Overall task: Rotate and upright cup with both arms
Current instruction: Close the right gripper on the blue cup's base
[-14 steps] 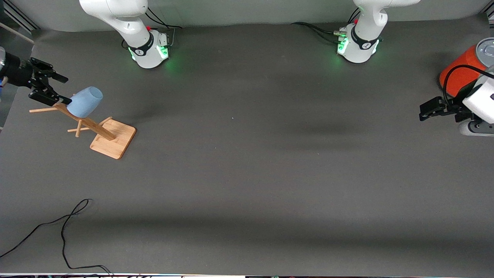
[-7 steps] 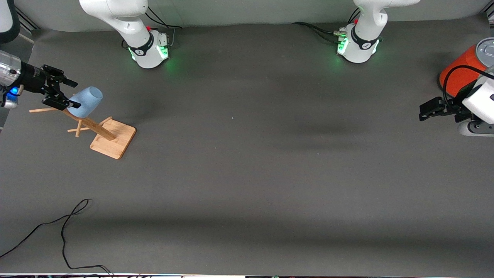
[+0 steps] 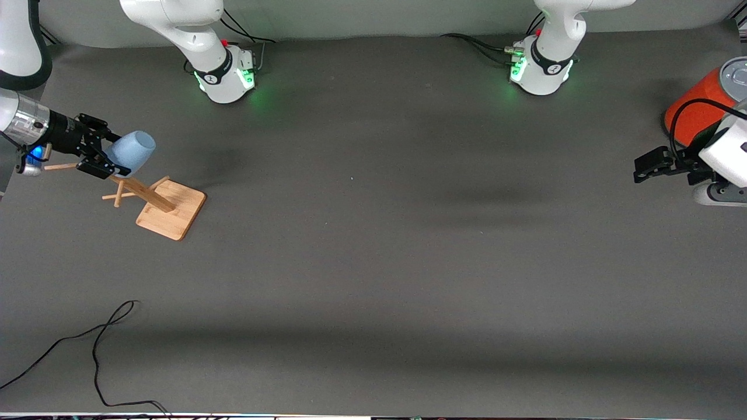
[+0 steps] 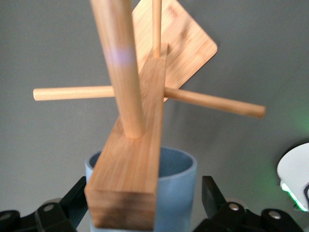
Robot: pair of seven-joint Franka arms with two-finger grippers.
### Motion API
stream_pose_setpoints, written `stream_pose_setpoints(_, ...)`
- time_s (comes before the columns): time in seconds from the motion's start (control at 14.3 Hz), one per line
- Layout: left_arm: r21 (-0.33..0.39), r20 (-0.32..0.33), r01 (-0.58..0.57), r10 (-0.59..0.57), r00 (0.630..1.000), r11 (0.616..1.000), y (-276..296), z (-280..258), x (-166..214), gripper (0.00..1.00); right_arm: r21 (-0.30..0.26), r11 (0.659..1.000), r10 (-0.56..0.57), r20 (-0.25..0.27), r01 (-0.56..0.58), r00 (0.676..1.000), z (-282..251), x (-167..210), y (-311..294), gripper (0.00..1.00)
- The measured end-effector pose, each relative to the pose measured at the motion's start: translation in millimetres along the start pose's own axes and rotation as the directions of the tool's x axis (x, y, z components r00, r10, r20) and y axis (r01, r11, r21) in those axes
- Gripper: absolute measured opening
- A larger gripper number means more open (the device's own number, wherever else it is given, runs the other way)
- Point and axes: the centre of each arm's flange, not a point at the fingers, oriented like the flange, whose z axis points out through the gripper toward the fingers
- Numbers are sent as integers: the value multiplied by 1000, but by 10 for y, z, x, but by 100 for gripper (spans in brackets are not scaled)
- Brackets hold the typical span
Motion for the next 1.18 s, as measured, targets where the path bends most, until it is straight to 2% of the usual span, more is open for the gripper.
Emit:
stream_pose_setpoints(0.56,0,1,0,0,1000,1000,0,3,2,100,12,1000,4,33,-5,999,35,-19,-19,100)
stream_pose_setpoints(0.7,0,1,0,0,1000,1000,0,4,2,100,3,1000,4,45,-4,999,43,-35,-9,97)
stream_pose_setpoints(0.84,0,1,0,0,1000,1000,-1,4,2,100,-2,1000,2,53,-2,999,42,-49,0,81)
stream_pose_setpoints(1.18,0,1,0,0,1000,1000,-1,7,3,100,-7,1000,-2,63,3,998,15,-82,16,80)
